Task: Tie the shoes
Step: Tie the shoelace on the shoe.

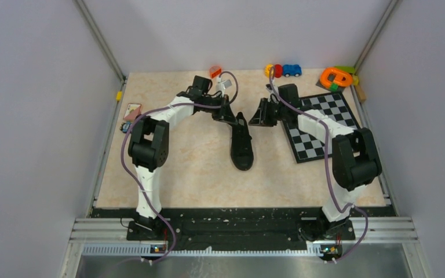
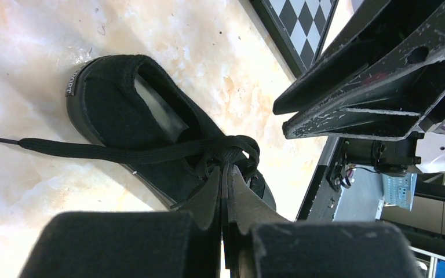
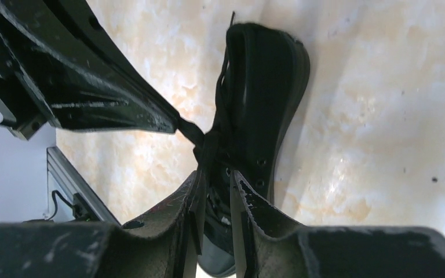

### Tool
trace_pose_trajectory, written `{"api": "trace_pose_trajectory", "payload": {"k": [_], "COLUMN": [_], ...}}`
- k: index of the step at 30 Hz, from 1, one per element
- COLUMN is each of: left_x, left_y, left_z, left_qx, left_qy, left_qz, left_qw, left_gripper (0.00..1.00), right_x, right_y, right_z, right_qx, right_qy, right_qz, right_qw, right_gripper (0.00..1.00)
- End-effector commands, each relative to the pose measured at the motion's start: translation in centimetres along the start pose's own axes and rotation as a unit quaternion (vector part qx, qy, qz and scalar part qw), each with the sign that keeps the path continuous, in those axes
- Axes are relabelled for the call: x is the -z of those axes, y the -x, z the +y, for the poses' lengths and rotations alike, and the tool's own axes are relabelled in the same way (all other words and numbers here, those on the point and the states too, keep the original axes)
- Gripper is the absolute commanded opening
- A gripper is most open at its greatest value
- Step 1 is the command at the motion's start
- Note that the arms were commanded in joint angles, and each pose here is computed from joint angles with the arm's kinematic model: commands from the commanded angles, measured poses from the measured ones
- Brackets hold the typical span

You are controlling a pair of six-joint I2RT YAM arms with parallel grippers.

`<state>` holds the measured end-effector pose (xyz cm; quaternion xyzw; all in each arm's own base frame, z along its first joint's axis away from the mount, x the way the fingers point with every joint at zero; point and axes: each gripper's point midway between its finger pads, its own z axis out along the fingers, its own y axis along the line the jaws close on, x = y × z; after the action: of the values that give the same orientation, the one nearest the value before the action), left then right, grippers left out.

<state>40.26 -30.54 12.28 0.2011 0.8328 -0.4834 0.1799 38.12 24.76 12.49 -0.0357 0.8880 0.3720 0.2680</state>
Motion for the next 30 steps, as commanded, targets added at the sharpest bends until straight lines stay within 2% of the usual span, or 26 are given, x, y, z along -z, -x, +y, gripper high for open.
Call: {"api": "trace_pose_trajectory", "payload": {"k": [1,8,15,30], "left_x": [-0.1,-0.2,-0.2,-0.2], "left_y": [0.9,0.6,0.5,0.2], "left_z": [-0.8,-0.7,-0.6,-0.6], "left_qx": [-0.024,-0.02,-0.019,-0.017], "left_qy": [-0.016,-0.018,-0.019,-0.02], "left_qz": [-0.003,0.0,0.002,0.007], "left_qw": [1.0,1.0,1.0,1.0], "left_gripper": [0.0,0.0,0.0,0.0], "right_x": [-0.6,-1.7,-2.1,-2.5], "right_y": [1.3,0.0,-1.0,-2.5], "right_z": [0.3,0.1,0.8,-0.7], "right_qx": [0.048,0.116,0.168,0.173], "right_qy": [0.012,0.008,0.042,0.017], "right_qz": [0.005,0.029,0.033,0.054], "right_qw": [0.999,0.993,0.984,0.983], "right_gripper": [0.24,0.25,0.26,0.24]}}
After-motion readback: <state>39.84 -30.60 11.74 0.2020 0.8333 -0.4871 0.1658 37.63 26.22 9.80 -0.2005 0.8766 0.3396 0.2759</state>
